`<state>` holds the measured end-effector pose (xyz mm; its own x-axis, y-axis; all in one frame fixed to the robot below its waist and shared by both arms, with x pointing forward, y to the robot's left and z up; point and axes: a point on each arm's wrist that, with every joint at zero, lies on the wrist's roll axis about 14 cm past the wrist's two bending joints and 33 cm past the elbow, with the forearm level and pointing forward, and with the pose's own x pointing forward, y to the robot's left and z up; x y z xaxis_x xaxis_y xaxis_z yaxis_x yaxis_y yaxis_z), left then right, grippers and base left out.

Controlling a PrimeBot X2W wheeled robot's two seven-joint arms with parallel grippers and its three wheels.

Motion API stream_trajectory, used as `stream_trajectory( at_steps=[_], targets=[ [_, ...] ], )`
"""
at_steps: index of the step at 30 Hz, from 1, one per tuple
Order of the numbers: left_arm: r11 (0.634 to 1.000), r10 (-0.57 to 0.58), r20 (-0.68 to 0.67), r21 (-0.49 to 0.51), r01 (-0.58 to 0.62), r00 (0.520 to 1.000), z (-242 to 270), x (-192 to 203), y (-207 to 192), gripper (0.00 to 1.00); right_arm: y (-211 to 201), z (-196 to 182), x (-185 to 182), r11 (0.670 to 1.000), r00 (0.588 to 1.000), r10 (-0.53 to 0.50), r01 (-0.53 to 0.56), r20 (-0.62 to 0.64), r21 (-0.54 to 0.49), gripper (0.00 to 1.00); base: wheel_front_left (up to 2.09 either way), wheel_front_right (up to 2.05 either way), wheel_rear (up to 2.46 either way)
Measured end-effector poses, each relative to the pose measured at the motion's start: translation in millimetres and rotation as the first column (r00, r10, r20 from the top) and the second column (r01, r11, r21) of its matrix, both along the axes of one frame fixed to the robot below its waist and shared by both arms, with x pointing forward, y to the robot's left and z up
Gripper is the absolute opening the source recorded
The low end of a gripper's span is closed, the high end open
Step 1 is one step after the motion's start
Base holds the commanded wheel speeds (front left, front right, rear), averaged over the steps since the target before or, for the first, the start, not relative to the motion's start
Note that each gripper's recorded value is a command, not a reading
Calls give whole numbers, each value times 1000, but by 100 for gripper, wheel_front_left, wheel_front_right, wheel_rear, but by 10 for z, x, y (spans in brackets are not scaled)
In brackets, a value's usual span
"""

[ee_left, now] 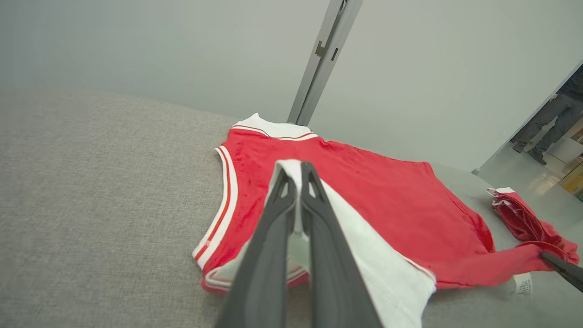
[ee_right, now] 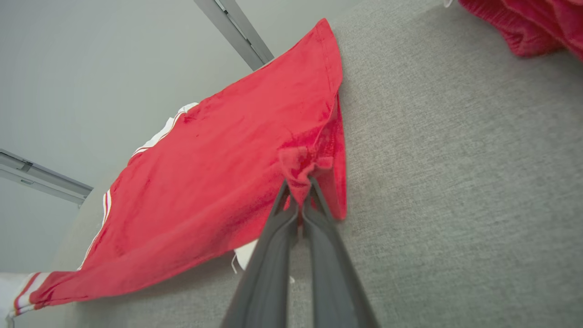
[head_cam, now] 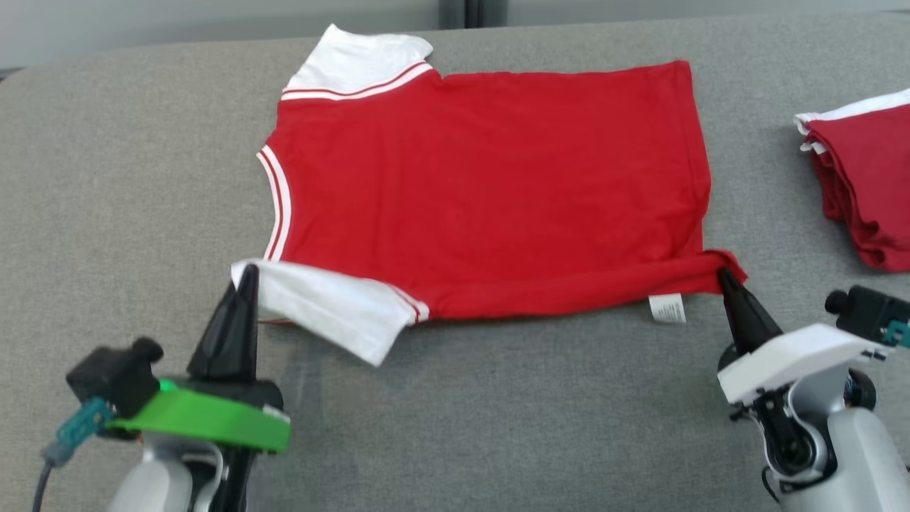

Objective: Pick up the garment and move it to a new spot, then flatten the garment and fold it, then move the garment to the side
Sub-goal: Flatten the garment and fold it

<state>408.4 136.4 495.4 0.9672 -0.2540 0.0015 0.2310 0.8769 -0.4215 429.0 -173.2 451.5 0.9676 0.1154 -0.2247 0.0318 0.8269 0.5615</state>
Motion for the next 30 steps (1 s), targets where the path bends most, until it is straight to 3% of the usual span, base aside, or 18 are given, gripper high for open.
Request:
stream_trajectory(
  at_steps=[14,15,16,17,18,19,24,30],
  targets=[
    [1000,11,-16,-10,-11,1000,-299,849,-139,0,5,-240,661,1000,999,-17,17,-33,-11,2,0,0,0],
    [1000,12,-23,-7,-13,1000,-336,885,-144,0,1,-260,693,1000,999,-22,21,-33,-12,21,0,0,0],
    [1000,16,-26,-7,-16,1000,-363,917,-142,0,-6,-260,728,1000,999,-29,29,-24,-12,56,0,0,0],
    [1000,19,-26,-7,-19,999,-377,944,-138,11,-4,-255,754,999,999,-32,32,-16,-13,100,0,0,0],
    [1000,21,-27,-5,-21,999,-389,975,-139,42,12,-247,784,999,1000,-31,31,-7,-14,100,0,0,0],
    [1000,20,-19,-3,-20,1000,-381,1003,-149,100,19,-222,810,999,999,-35,35,11,-14,100,0,0,0],
    [1000,0,24,-9,0,1000,-268,1070,-245,100,62,-87,875,998,996,-32,36,87,-48,100,0,0,0],
    [1000,-7,98,-25,9,995,-27,988,-297,100,33,178,864,986,980,-19,51,199,-161,100,0,0,0]
  ],
)
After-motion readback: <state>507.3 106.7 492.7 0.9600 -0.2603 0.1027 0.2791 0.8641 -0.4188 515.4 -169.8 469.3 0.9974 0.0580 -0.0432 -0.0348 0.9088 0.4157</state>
